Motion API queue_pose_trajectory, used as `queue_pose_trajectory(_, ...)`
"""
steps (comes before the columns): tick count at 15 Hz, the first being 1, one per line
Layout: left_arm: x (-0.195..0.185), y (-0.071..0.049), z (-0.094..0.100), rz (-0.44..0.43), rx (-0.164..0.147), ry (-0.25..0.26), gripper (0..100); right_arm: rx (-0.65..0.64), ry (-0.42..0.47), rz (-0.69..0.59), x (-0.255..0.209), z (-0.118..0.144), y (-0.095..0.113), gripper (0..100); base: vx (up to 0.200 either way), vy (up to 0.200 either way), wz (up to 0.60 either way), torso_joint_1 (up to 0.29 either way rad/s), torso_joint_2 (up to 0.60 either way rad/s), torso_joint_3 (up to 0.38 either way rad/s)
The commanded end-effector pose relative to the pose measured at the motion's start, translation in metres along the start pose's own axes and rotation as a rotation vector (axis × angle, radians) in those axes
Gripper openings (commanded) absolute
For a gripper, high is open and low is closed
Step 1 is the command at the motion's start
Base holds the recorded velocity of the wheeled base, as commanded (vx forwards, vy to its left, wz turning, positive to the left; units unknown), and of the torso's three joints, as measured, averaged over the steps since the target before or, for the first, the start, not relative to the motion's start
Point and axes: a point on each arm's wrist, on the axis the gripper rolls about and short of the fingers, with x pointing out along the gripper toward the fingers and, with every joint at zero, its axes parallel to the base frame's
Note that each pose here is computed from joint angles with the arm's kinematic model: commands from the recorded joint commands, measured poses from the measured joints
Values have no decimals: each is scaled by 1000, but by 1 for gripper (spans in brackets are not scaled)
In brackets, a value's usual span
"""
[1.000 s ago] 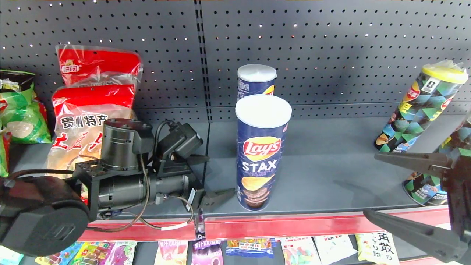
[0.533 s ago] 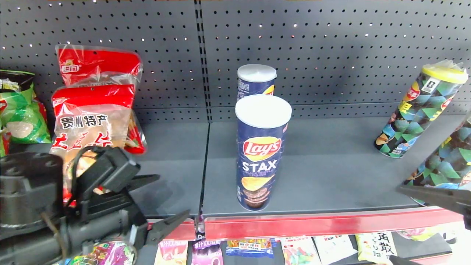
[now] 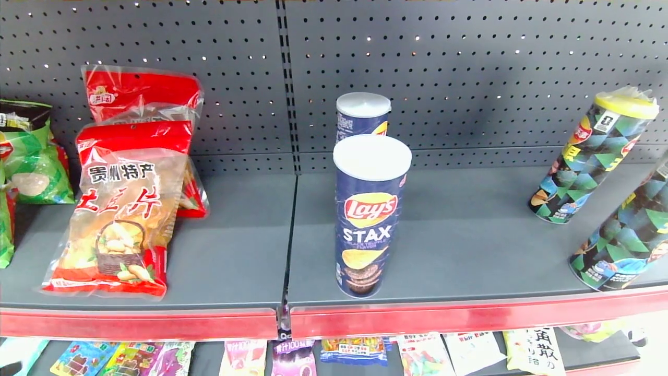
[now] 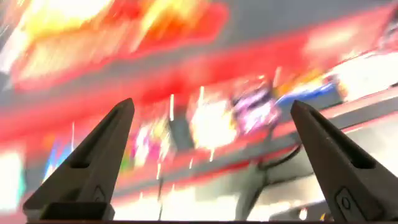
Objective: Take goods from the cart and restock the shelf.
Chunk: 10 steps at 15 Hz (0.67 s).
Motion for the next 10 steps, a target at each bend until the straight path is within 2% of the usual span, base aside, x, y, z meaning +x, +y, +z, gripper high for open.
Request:
queue_pose_trajectory(1,-41,-3,-45,224,-123,-109,100,64,3,-227,-12,-8,5,100,0,0,0,0,0,0)
queue_pose_trajectory(2,-41,-8,-60,290,-162,-115,100,81,74,-337,-10,-19,10,100,0,0,0,0,0,0)
queue_pose_trajectory(3,-42,-10,-60,296,-187,-127,100,90,84,-386,-9,-32,13,100,0,0,0,0,0,0)
queue_pose_trajectory(4,-41,-10,-61,282,-193,-135,100,89,93,-375,-7,-41,15,100,0,0,0,0,0,0)
queue_pose_trajectory(5,-39,-10,-62,217,-188,-207,100,97,87,-357,-1,-47,14,100,0,0,0,0,0,0)
queue_pose_trajectory(6,-34,-10,-63,151,-169,-277,100,85,11,-246,-1,-47,15,100,0,0,0,0,0,0)
queue_pose_trajectory(7,-31,-10,-63,136,-165,-302,100,72,-34,-153,-2,-50,16,100,0,0,0,0,0,0)
queue_pose_trajectory(8,-26,-10,-62,127,-162,-355,100,39,-60,-85,-3,-51,19,100,0,0,0,0,0,0)
queue_pose_trajectory(10,-25,-9,-62,162,-166,-359,100,35,-103,-116,2,-54,18,100,0,0,0,0,0,0)
